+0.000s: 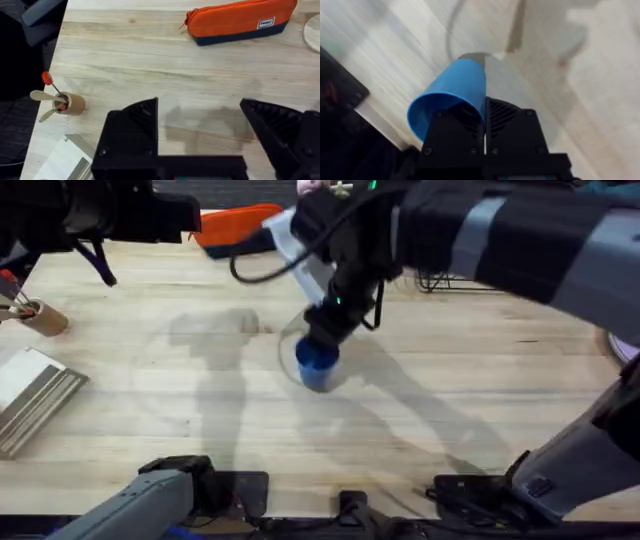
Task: Pick up the cup on the table and put them onto the rack.
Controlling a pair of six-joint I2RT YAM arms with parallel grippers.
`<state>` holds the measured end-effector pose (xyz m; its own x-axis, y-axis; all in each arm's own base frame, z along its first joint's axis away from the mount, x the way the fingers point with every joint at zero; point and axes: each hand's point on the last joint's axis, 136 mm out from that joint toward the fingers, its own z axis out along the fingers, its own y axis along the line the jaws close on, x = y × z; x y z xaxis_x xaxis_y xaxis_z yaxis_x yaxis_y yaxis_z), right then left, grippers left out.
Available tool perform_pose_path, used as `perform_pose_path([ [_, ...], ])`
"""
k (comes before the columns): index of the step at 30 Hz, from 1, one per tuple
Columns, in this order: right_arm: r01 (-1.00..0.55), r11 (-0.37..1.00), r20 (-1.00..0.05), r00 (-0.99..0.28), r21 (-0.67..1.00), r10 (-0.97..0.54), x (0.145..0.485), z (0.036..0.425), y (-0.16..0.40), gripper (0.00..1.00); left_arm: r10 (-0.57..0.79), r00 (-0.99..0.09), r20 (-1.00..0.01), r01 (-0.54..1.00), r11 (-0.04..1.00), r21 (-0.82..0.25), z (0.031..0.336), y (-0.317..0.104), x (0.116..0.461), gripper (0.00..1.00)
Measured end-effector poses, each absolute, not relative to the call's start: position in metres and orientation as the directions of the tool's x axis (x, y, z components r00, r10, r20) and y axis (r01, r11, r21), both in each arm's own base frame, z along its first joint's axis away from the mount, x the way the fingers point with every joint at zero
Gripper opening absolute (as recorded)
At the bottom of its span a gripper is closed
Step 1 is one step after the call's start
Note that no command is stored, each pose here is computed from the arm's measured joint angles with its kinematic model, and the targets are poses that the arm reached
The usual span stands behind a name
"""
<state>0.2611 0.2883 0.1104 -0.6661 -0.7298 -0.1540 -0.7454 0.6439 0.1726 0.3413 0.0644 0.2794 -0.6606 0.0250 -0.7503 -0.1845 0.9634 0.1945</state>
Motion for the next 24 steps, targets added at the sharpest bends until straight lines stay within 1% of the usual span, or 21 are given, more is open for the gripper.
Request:
perform_pose_path([
  [3,-0.744,0.648,-0.251,-0.666,0.162,-0.702,0.285,0.141,0.299,0.032,0.025,-0.66,-0.75,-0.185,0.963,0.194,0.279,0.064,0.341,0.993],
  [6,-0.726,0.672,-0.376,-0.669,0.145,-0.641,0.32,0.183,0.3,0.031,0.025,-0.66,-0.75,-0.185,0.963,0.194,0.279,0.064,0.341,0.993],
  [9,-0.688,0.715,-0.486,-0.671,0.126,-0.56,0.355,0.225,0.285,0.031,0.025,-0.661,-0.75,-0.185,0.963,0.195,0.279,0.064,0.341,0.993],
  [12,-0.624,0.774,-0.57,-0.677,0.11,-0.465,0.389,0.262,0.253,0.028,0.025,-0.661,-0.75,-0.185,0.963,0.195,0.279,0.064,0.341,0.993],
  [15,-0.551,0.828,-0.614,-0.689,0.1,-0.385,0.414,0.283,0.215,0.03,0.025,-0.661,-0.75,-0.185,0.963,0.195,0.279,0.064,0.341,0.993],
  [17,-0.499,0.861,-0.626,-0.703,0.097,-0.337,0.427,0.29,0.189,0.03,0.025,-0.661,-0.75,-0.185,0.963,0.195,0.279,0.064,0.341,0.993],
  [24,-0.344,0.933,-0.623,-0.754,0.103,-0.21,0.451,0.29,0.115,0.03,0.025,-0.66,-0.75,-0.185,0.963,0.194,0.279,0.064,0.341,0.993],
])
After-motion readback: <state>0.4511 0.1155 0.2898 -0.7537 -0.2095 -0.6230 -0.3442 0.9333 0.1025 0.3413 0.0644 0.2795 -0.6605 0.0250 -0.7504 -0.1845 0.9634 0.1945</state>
